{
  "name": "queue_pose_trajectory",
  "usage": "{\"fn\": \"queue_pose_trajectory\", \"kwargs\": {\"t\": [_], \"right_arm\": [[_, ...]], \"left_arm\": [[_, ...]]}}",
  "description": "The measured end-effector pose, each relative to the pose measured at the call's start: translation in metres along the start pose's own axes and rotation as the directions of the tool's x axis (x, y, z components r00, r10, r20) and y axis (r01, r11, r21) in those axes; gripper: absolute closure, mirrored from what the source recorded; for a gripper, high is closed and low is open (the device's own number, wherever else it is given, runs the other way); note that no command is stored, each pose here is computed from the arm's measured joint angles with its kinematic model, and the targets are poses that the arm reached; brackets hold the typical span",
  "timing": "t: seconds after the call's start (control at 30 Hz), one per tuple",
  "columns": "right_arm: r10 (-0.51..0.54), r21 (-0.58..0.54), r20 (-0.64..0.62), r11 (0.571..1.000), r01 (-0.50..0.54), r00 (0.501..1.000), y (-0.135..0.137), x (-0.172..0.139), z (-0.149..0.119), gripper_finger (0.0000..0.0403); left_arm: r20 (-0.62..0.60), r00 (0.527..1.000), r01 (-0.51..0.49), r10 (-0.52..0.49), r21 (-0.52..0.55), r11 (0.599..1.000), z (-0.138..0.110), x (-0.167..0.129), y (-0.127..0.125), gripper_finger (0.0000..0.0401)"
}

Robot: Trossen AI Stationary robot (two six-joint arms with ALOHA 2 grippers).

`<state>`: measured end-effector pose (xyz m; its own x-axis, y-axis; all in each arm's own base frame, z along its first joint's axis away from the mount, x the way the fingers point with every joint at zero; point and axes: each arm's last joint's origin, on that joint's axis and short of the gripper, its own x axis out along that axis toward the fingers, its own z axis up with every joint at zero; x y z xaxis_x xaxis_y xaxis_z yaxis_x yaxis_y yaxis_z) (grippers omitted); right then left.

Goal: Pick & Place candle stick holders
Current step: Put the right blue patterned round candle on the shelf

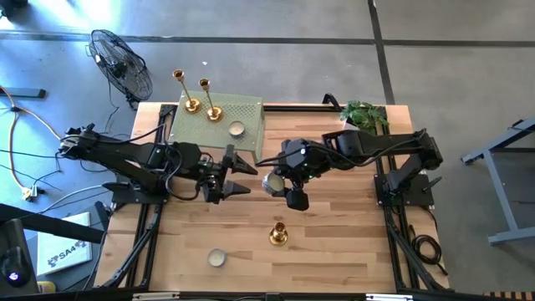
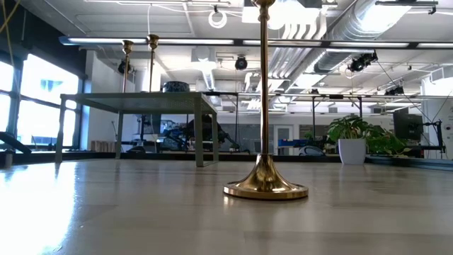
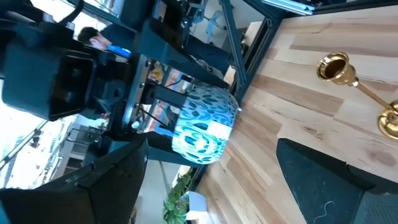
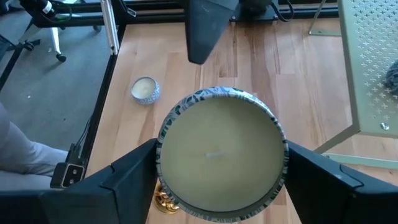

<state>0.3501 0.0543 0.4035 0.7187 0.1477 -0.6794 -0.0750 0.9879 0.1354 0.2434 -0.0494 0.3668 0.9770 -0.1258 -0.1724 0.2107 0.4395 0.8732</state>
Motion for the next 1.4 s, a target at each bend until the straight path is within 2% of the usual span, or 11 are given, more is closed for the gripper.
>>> {"fn": "queue_pose_trajectory", "kwargs": {"t": [0.4,0.6,0.83,0.97,1.1,1.2,1.4], "right_arm": [[0.027,-0.003,0.024,1.000,-0.027,0.999,0.001,0.002,0.003,0.0112],[0.027,-0.004,0.031,1.000,-0.027,0.999,0.001,0.002,0.003,0.0112],[0.026,-0.004,0.029,1.000,-0.026,0.999,0.001,0.002,0.003,0.0112],[0.026,-0.004,0.028,1.000,-0.026,0.999,0.001,0.002,0.003,0.0112],[0.026,-0.012,0.027,1.000,-0.025,0.999,0.001,0.002,0.003,0.0112],[0.026,-0.014,0.027,1.000,-0.025,0.999,0.000,0.002,0.003,0.0112],[0.020,0.003,0.023,1.000,-0.020,1.000,-0.003,0.002,0.003,0.0112]], "left_arm": [[-0.004,1.000,0.010,-0.010,-0.006,1.000,-0.001,0.003,-0.002,0.0050],[0.014,1.000,-0.021,0.021,-0.007,1.000,0.000,0.015,-0.002,0.0050],[0.001,1.000,-0.016,0.016,0.066,0.998,-0.002,0.029,-0.008,0.0050],[-0.005,1.000,-0.008,0.008,0.072,0.997,-0.003,0.031,-0.010,0.0050],[0.028,0.998,-0.051,0.049,0.093,0.994,0.000,0.031,-0.006,0.0050],[0.075,0.992,-0.103,0.098,0.058,0.993,0.003,0.030,0.000,0.0050],[0.068,0.991,-0.114,0.113,0.006,0.993,0.004,0.030,0.001,0.0050]]}}
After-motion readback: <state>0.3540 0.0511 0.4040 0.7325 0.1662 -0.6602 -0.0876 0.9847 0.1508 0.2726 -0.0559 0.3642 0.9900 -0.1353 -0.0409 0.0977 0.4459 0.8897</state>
